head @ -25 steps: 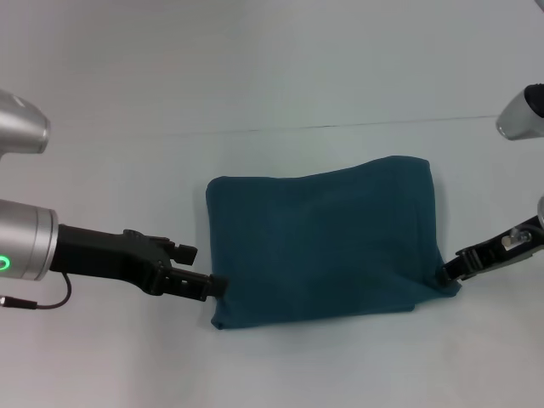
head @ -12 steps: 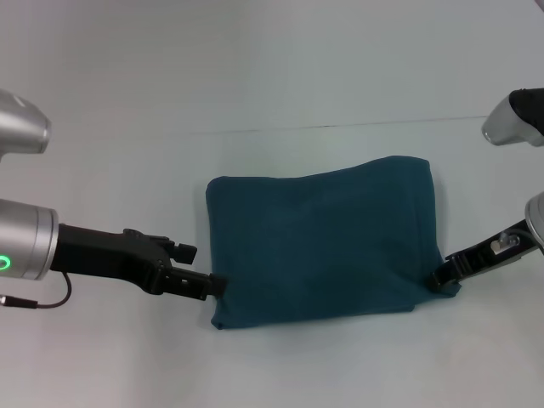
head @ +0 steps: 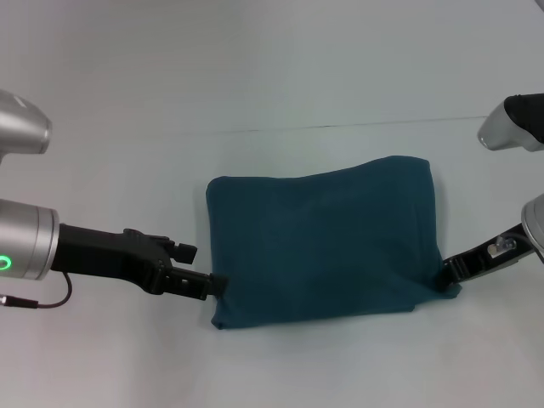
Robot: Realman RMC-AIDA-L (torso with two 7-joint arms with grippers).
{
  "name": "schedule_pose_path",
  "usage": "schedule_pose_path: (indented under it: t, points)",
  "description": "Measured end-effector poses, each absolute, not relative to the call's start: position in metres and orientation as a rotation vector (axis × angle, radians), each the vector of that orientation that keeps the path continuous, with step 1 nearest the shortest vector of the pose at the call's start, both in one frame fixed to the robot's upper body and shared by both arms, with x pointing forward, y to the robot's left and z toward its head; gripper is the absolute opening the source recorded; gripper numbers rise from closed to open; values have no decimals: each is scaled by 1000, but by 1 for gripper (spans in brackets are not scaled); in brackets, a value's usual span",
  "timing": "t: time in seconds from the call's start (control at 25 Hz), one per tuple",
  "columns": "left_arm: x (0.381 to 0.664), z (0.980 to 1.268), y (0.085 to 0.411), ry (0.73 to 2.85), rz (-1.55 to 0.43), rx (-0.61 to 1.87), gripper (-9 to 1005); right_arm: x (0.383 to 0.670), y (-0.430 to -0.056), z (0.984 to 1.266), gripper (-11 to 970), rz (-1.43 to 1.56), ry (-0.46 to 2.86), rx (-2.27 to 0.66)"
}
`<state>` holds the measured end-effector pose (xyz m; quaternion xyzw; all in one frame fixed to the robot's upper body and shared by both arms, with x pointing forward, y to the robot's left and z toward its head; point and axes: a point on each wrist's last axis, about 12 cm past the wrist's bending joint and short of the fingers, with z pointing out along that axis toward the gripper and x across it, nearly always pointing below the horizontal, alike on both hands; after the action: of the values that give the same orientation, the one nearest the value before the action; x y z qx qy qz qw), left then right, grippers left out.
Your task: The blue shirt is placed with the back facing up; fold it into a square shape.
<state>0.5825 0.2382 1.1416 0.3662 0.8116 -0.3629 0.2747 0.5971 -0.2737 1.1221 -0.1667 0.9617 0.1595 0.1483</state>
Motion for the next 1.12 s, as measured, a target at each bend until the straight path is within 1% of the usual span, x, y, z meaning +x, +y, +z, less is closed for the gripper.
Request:
schedule_pose_path:
  t: [0.08,0.32,0.48,0.96,1.12]
  points:
    - [583,1142,238,2182,-975,985,905,597,-275,1121,225,459,2766,-467]
    - [584,1142,238,2180,-967,981,905,595,-287,1120,9,475,2759,-376]
    - [585,1143,238,2176,-961,982,905,592,-298,1117,5,501,2747,-283]
    - [585,1143,238,2176,-958,982,905,587,-306,1103,4,560,2785,-159]
    - [585,1143,239,2177,-958,981,905,582,-315,1098,111,588,2813,-111]
